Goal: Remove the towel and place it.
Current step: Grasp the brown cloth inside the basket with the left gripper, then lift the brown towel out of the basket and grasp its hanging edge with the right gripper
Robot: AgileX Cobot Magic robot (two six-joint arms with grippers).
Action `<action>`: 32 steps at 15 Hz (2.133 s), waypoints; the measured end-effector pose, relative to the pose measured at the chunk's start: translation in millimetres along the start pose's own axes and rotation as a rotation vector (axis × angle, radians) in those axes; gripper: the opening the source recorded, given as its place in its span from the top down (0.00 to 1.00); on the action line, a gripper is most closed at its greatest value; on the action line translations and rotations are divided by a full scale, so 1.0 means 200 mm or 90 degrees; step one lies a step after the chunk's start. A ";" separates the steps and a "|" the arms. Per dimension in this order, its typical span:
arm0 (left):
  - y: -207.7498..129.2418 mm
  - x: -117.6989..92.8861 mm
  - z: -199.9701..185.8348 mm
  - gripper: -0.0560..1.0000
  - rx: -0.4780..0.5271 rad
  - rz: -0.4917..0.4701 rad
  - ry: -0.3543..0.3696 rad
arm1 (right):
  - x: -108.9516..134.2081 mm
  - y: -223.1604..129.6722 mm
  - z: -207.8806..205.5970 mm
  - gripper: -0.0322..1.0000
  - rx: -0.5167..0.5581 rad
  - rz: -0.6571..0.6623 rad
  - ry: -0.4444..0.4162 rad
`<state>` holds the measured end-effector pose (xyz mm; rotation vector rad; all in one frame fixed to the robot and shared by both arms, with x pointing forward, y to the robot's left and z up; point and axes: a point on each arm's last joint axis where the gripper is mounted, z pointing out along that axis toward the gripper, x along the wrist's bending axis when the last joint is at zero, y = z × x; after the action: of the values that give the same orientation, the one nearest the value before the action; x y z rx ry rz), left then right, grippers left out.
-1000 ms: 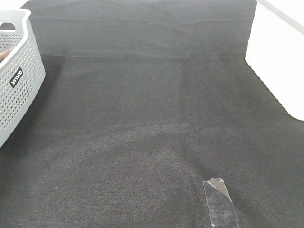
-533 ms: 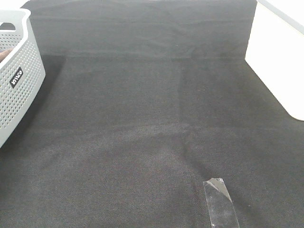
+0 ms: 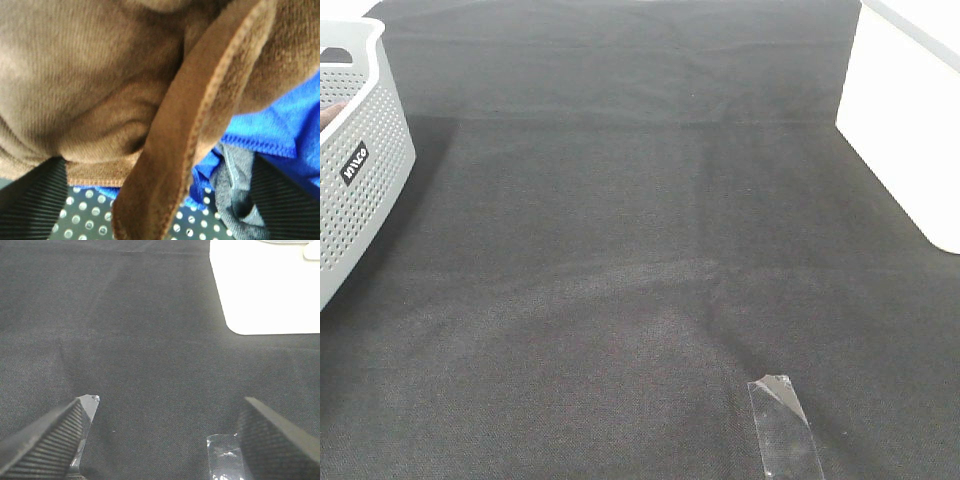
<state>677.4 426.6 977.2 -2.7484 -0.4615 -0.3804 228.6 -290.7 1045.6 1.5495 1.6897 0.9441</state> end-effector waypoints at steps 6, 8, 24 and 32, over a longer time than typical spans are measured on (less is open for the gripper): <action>0.00 -0.01 0.00 0.95 0.003 -0.021 -0.013 | 0.00 0.00 0.00 0.22 0.000 0.000 0.000; 0.00 -0.02 0.00 0.95 0.000 -0.045 -0.028 | 0.00 0.00 0.00 0.22 0.000 0.000 0.000; 0.26 -0.03 -1.26 0.95 -0.300 -0.328 0.187 | 0.00 0.00 0.00 0.22 0.000 0.000 0.000; 0.36 -0.45 -1.94 0.95 -0.533 -0.301 0.277 | 0.01 0.02 0.02 0.22 0.015 -0.017 0.011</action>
<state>542.2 198.8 1282.9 -3.1156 -1.0085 -1.5569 232.9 -289.3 1047.0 1.5337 1.7355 0.9301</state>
